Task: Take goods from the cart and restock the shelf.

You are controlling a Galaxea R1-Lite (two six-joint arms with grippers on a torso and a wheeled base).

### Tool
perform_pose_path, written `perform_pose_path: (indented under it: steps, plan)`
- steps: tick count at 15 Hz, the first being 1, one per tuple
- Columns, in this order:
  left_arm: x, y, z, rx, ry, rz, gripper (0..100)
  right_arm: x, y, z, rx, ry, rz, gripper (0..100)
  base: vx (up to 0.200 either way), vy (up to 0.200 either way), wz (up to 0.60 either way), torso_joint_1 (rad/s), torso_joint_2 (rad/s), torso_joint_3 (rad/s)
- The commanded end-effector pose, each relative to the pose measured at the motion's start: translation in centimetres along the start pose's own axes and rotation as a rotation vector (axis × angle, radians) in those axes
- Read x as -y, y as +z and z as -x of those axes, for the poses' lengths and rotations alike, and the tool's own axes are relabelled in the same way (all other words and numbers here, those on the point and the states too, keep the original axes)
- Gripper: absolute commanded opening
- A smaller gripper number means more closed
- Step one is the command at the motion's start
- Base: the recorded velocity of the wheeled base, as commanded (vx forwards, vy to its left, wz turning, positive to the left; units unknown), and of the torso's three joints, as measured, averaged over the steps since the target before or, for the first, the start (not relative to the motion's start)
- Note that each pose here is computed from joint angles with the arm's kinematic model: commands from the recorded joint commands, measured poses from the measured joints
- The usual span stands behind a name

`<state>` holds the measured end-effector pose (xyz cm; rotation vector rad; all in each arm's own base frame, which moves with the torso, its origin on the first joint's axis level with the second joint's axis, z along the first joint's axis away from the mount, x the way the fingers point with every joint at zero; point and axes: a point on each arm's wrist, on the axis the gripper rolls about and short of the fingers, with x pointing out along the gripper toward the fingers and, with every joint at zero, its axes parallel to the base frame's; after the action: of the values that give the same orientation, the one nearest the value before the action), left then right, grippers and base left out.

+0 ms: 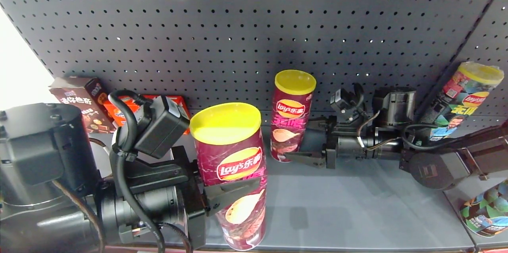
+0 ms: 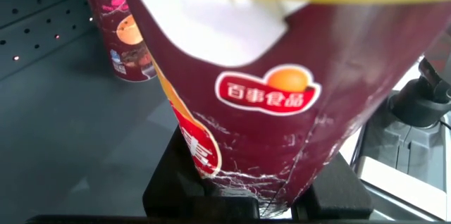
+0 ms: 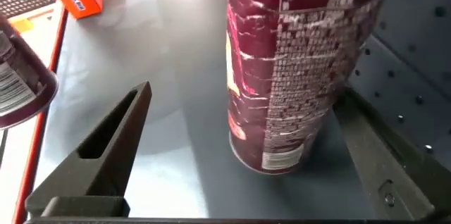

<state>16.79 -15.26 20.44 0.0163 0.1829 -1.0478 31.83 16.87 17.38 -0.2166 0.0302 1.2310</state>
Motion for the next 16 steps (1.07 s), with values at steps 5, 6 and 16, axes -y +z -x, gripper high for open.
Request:
perform_pose_path:
  steps: [5,6,16]
  plan:
    - [0.0,0.0,0.0,0.002,0.000,0.000,0,1.8,-0.4,-1.9,0.004,-0.042,0.011,100,0.000,0.000,0.00,0.000,0.00,0.000]
    - [0.0,0.0,0.0,0.002,0.000,0.000,0,1.9,-0.4,-2.4,0.005,-0.045,0.013,100,0.000,0.000,0.00,0.000,0.00,0.000]
    - [0.0,-0.4,0.1,-0.013,0.000,0.005,0,1.5,-0.5,-6.1,0.063,-0.062,-0.017,0,0.000,0.000,0.00,0.000,0.00,0.000]
